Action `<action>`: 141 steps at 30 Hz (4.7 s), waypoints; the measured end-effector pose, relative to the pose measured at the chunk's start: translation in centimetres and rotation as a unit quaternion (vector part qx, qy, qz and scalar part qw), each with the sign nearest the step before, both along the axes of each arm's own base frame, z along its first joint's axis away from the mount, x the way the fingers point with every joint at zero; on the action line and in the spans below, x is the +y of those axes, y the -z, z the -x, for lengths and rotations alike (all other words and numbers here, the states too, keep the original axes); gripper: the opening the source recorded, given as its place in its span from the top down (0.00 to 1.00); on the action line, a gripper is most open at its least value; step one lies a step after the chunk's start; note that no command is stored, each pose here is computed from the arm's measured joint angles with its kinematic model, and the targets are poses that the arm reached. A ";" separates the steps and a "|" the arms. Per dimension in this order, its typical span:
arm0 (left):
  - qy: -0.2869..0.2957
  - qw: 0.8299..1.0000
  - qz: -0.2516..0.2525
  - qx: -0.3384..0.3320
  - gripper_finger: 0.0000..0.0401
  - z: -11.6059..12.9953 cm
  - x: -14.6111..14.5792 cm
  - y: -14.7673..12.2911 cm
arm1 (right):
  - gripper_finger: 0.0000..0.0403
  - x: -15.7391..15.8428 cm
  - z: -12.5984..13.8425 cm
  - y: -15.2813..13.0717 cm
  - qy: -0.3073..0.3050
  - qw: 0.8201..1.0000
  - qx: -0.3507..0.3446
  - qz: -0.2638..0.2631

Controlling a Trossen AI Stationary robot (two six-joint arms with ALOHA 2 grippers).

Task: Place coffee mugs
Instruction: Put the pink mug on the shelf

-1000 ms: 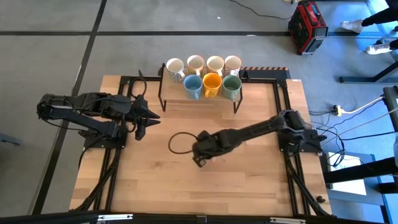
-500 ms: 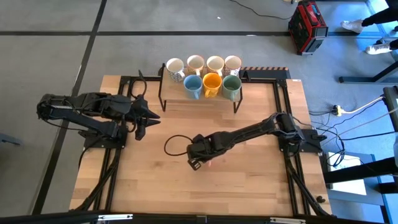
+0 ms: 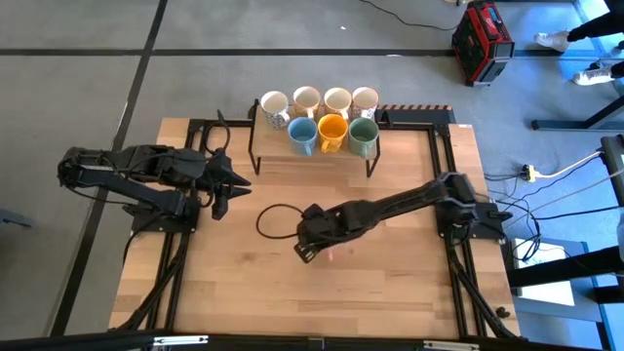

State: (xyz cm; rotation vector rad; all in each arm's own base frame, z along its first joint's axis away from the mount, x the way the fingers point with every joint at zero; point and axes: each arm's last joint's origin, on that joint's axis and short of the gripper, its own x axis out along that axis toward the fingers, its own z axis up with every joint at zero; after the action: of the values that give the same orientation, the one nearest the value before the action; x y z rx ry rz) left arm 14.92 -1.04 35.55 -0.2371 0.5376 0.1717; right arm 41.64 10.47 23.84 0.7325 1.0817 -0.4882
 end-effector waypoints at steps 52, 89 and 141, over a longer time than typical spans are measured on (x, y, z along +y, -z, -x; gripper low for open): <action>-0.003 1.000 0.006 -0.008 0.76 -0.1 0.0 -0.1 | 0.65 10.8 6.5 12.9 0.145 0.925 -0.215 0.279; 0.023 0.996 0.011 -0.088 0.76 5.6 0.5 -1.9 | 0.94 4.4 -3.3 2.4 0.095 0.911 -0.209 0.344; 0.049 0.993 -0.031 -0.101 0.76 6.5 0.5 -2.1 | 0.94 -14.0 -9.8 -2.6 0.137 0.898 -0.185 0.374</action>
State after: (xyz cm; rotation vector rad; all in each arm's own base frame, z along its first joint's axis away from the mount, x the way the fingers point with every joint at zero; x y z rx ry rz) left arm 8.43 -0.49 37.67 -0.1645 0.3405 0.0668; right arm 51.48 -3.50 26.43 0.2631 0.3659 -0.9000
